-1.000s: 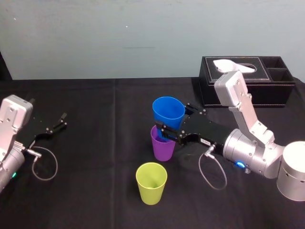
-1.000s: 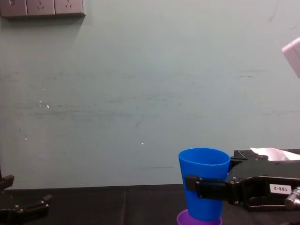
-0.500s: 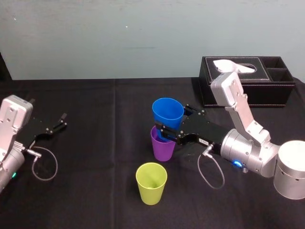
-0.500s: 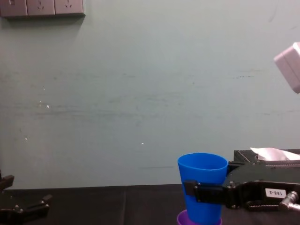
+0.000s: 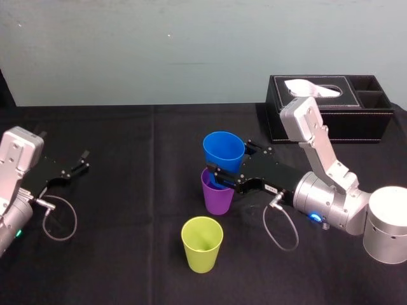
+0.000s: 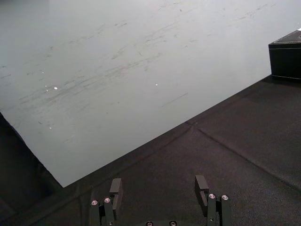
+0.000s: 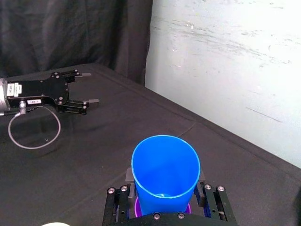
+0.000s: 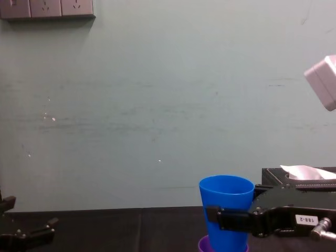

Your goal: Stack the three plastic cups sequentially using one hand.

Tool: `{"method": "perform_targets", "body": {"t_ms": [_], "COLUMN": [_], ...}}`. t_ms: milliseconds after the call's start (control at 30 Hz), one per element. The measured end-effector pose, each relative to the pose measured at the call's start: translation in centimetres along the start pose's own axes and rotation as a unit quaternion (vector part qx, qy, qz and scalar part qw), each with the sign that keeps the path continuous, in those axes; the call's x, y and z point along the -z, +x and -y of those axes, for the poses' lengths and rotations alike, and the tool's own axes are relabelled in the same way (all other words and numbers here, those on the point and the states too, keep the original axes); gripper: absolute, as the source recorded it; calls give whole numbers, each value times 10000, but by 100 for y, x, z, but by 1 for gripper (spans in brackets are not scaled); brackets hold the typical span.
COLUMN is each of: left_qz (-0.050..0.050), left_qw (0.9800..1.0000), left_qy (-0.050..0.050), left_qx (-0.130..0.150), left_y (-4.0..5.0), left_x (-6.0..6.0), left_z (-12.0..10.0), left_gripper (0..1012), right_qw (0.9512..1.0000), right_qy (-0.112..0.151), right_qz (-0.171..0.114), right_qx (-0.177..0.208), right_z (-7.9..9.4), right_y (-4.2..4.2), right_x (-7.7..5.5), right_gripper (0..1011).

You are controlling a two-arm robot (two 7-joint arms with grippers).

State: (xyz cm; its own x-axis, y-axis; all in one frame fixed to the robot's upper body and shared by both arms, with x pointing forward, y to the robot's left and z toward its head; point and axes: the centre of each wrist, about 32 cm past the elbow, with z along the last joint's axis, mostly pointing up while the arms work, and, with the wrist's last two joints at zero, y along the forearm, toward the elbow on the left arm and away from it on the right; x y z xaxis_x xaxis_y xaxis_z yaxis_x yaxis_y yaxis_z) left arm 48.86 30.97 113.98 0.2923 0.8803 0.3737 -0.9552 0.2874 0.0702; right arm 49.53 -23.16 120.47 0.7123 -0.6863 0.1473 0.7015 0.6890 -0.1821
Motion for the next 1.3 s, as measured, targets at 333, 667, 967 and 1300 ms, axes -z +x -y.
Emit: {"method": "perform_targets", "body": {"t_ms": [333, 667, 967, 1300], "left_qz": [0, 0, 0, 0], "left_qw": [10000, 10000, 10000, 10000], "left_qy": [0, 1, 0, 0], "left_qx": [0, 0, 0, 0], "left_y": [0, 0, 0, 0], "left_x": [0, 0, 0, 0], "left_z": [0, 0, 0, 0], "left_gripper": [1011, 1011, 1011, 1011], "right_qw": [10000, 10000, 9999, 9998], "right_qy": [-21, -52, -109, -139], "right_qz": [-10, -21, -30, -48], "right_qx": [-12, -59, -78, -103], "right_z": [-31, -57, -61, -54], "right_y": [10, 9, 3, 7], "right_x": [29, 73, 134, 176], "right_gripper": [722, 722, 722, 722]}}
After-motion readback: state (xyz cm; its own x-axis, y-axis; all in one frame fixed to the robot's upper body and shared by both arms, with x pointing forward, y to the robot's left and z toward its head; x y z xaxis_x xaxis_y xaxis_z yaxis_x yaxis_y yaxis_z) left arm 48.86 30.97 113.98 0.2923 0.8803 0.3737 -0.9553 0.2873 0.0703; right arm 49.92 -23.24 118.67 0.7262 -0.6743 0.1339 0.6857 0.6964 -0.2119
